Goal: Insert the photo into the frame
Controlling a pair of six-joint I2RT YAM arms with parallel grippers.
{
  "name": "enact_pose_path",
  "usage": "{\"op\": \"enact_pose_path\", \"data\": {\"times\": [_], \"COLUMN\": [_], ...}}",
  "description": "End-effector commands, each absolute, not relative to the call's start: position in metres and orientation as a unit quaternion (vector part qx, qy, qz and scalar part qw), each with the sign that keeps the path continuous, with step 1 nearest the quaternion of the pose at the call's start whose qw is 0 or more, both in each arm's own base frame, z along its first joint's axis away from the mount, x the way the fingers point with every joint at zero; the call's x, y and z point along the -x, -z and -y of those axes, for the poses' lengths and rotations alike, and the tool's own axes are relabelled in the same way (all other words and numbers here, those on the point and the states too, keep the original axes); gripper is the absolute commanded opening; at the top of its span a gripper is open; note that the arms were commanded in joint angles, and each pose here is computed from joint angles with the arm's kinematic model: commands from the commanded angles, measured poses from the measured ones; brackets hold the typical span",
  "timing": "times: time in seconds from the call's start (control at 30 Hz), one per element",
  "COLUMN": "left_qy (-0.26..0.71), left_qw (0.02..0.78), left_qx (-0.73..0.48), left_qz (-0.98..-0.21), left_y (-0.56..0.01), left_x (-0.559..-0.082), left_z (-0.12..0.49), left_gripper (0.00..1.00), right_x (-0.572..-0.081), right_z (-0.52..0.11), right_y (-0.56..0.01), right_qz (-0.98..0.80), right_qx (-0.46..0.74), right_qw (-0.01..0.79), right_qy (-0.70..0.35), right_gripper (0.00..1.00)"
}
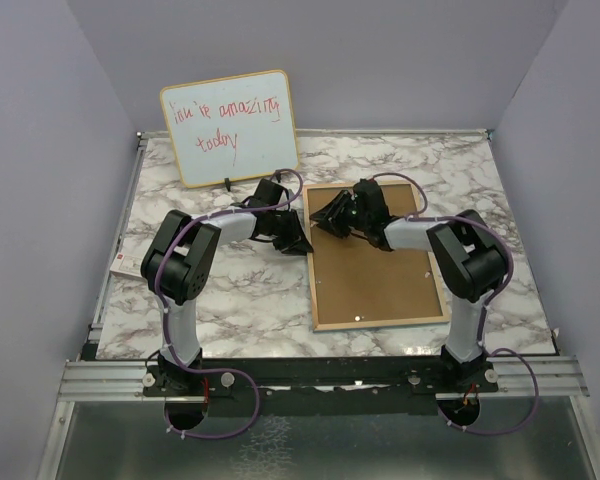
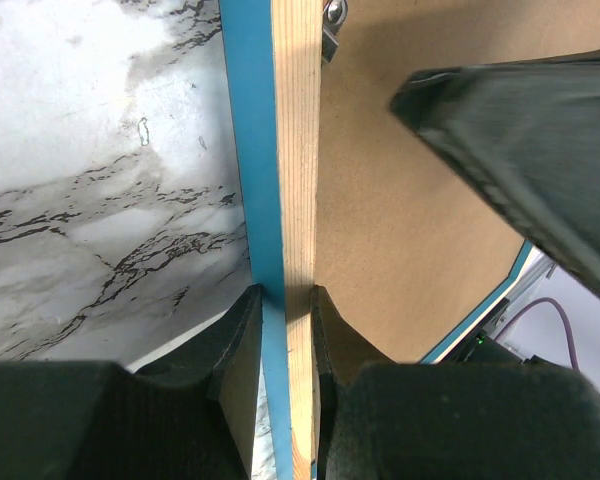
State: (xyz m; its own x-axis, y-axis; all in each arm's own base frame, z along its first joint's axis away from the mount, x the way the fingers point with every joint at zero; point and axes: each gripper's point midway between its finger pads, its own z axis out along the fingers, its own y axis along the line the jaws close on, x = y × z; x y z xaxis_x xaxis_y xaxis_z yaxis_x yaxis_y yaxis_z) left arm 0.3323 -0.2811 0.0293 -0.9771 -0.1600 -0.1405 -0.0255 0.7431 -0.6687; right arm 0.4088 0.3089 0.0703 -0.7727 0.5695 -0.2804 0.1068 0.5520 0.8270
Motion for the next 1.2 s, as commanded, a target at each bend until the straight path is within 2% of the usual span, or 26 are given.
{"op": "enact_pose_path", "data": {"times": [0.0,0.27,0.7,1.0,1.17], "left_qy": [0.235,0.232,0.228,0.233,0.237], "left_qw": [0.041,0.038,0.032,0.047,0.059], "left_qx": [0.070,0.069,0.069,0.066,0.060], "left_qz": [-0.969,-0.969,-0.971,-0.969,-0.968], "left_y": [0.037,0.039,0.043,0.032,0.025], "left_x": [-0.301,-0.300,-0.295,-0.304,-0.310], "left_z": [0.237,0.236,0.233,0.236,0.237], "left_gripper": [0.20,0.20,0.20,0.20,0.23], "right_x": [-0.400,-0.405,-0.415,-0.400,-0.401], "right_z": [-0.313,-0.315,-0.317,-0.315,-0.292], "right_y": [-0.044,-0.023,-0.010,-0.068,-0.096], "right_qz": [-0.858,-0.866,-0.866,-0.849,-0.852], "right_qx": [-0.194,-0.193,-0.203,-0.160,-0.171], "right_qw": [0.231,0.224,0.226,0.258,0.299], "right_qy": [-0.415,-0.403,-0.396,-0.431,-0.394], "right_gripper": [0.40,0.33,0.37,0.40,0.41]}}
